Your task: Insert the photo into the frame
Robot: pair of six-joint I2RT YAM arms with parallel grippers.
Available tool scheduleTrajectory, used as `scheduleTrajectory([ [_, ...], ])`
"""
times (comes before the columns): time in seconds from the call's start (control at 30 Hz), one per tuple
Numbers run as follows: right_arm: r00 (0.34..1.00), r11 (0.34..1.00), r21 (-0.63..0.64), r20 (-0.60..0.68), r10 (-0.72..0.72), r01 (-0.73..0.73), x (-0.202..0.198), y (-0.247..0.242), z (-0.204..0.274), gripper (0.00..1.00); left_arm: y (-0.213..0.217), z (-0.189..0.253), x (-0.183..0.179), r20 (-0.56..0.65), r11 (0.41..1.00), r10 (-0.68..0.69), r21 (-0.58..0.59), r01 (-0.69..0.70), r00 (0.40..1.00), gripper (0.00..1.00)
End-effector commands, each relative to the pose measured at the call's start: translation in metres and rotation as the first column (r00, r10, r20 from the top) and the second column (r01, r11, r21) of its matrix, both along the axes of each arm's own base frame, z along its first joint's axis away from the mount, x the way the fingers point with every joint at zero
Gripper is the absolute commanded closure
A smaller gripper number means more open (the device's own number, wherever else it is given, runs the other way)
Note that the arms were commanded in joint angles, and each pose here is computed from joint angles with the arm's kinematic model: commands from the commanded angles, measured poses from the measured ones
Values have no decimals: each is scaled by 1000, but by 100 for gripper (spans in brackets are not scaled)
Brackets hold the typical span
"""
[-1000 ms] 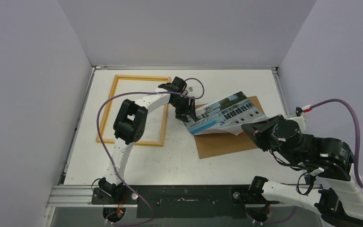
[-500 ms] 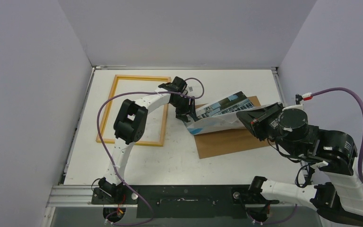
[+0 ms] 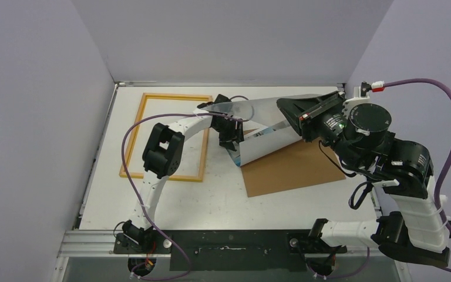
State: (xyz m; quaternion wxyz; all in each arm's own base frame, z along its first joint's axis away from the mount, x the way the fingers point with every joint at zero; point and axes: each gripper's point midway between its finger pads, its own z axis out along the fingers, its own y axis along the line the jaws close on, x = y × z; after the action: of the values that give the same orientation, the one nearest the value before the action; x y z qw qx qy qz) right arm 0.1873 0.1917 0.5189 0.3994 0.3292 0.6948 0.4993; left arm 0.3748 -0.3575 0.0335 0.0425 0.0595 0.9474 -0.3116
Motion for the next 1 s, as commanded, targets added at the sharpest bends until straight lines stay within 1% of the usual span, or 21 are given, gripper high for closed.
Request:
scheduleTrajectory([
  [0.0, 993, 993, 121, 122, -3, -12, 1, 1, 49, 100, -4, -2, 7, 12, 1000, -2, -1, 2, 1000, 47],
  [0.23, 972, 976, 217, 230, -41, -10, -1, -10, 90, 100, -3, -11, 4, -16, 1000, -4, 7, 4, 1000, 47],
  [0.33, 964, 973, 230, 256, -65, 5, -1, -16, 100, 100, -4, -11, 4, -20, 1000, -6, 3, 6, 1000, 47],
  [0.53, 971, 973, 231, 235, -54, -2, 3, -6, 86, 100, -9, 1, 4, -35, 999, -1, -36, 0, 999, 47],
  [0.67, 978, 964, 264, 209, -22, -35, 7, 11, 69, 100, -10, 31, 11, -37, 992, 47, -113, -50, 998, 47],
  [0.77, 984, 957, 288, 178, -5, -47, 11, 24, 47, 100, -1, 66, 20, -28, 977, 124, -171, -127, 992, 47],
  [0.83, 988, 953, 300, 152, 4, -50, 18, 36, 24, 100, 16, 84, 26, -48, 958, 217, -183, -223, 975, 47],
  [0.93, 990, 943, 330, 138, 4, -49, 24, 46, 4, 100, 50, 101, 28, -104, 895, 382, -208, -396, 918, 47],
  [0.97, 991, 943, 331, 133, -2, -42, 27, 48, -2, 100, 67, 94, 23, -140, 867, 436, -198, -456, 889, 47],
])
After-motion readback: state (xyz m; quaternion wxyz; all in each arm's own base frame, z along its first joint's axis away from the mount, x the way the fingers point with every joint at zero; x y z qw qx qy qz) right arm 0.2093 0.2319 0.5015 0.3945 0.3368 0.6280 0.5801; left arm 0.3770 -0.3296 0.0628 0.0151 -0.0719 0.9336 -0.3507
